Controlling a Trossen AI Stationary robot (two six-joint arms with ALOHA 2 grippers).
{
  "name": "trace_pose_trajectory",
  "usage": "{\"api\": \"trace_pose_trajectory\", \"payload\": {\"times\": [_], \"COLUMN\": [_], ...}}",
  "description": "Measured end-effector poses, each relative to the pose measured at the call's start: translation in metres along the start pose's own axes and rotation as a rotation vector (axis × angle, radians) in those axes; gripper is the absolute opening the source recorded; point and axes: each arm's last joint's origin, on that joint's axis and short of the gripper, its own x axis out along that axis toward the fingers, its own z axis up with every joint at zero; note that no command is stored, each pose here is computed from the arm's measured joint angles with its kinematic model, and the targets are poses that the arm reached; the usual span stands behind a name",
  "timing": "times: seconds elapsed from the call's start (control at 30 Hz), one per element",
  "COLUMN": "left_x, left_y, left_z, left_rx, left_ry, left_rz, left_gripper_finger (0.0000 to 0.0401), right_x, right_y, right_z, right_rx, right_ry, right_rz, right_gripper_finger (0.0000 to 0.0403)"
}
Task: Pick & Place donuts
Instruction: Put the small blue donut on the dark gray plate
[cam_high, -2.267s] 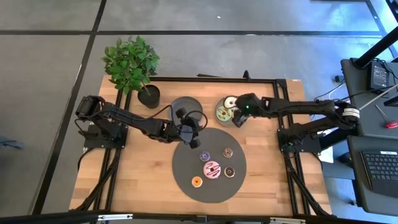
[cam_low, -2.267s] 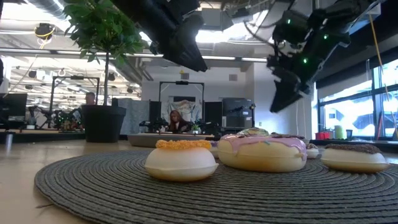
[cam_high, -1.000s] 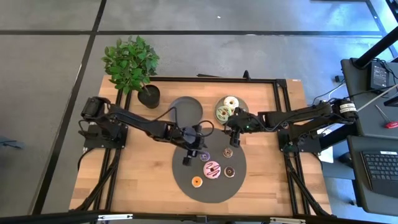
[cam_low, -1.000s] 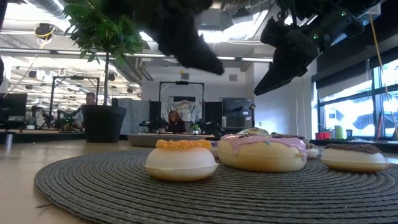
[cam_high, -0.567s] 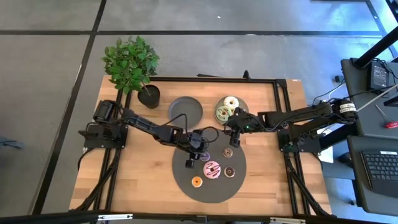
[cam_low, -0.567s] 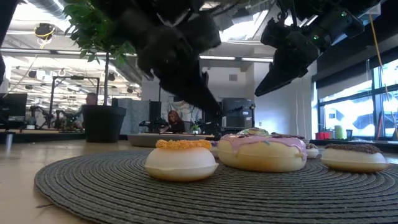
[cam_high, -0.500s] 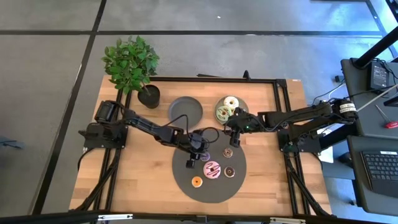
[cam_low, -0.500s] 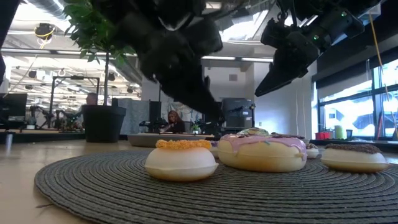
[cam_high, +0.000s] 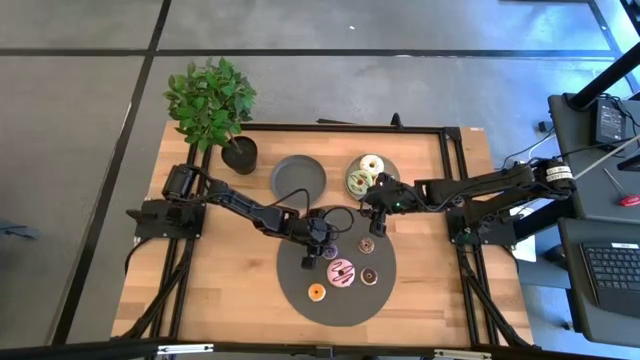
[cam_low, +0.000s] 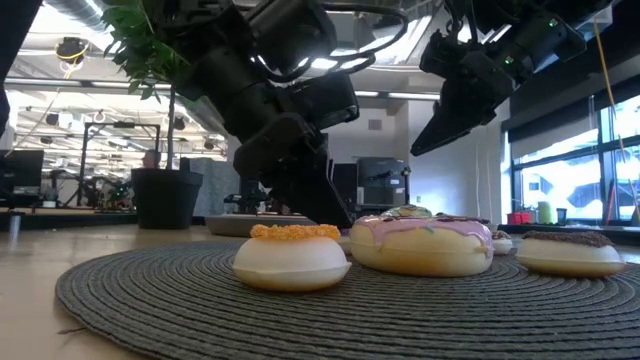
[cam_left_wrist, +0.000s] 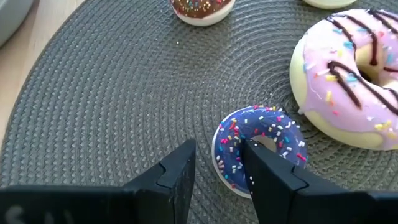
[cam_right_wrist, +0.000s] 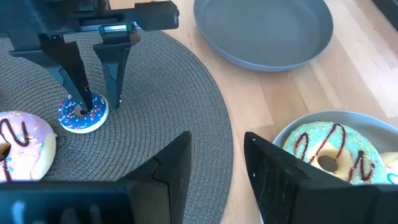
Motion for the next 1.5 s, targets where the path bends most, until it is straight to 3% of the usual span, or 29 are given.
{"api": "trace_pose_trajectory", "payload": {"times": [0.17,0.57,0.77,0.97,1.13,1.37,1.5], "left_x": [0.0,0.0,-0.023,-0.073,-0.103,-0.099,-0.095], "left_y": [0.0,0.001,0.012,0.047,0.088,0.143,0.161], "left_z": [0.0,0.0,0.013,0.023,0.013,-0.029,-0.051], "left_rx": [0.001,-0.003,-0.025,-0.046,-0.185,-0.499,-0.614], "left_ry": [0.001,0.005,-0.031,0.012,0.104,0.118,0.055], "left_rz": [-0.001,-0.034,-0.071,0.077,0.366,0.523,0.529], "left_gripper_finger": [0.0118,0.0011,0.001,0.0005,0.0007,0.0006,0.0007], "right_x": [0.0,0.0,0.0,0.0,0.0,0.0,0.0], "right_y": [0.0,0.0,0.0,0.0,0.0,-0.001,-0.001], "right_z": [0.0,0.0,-0.001,-0.001,-0.001,-0.002,-0.002], "right_rx": [-0.002,-0.005,-0.003,-0.003,0.0,-0.001,-0.002], "right_ry": [0.001,0.002,0.011,0.013,0.017,0.016,0.017], "right_rz": [-0.001,-0.002,-0.003,-0.003,-0.004,-0.032,-0.041], "right_gripper_finger": [0.0149,0.0149,0.0149,0.0149,0.0149,0.0149,0.0149]}}
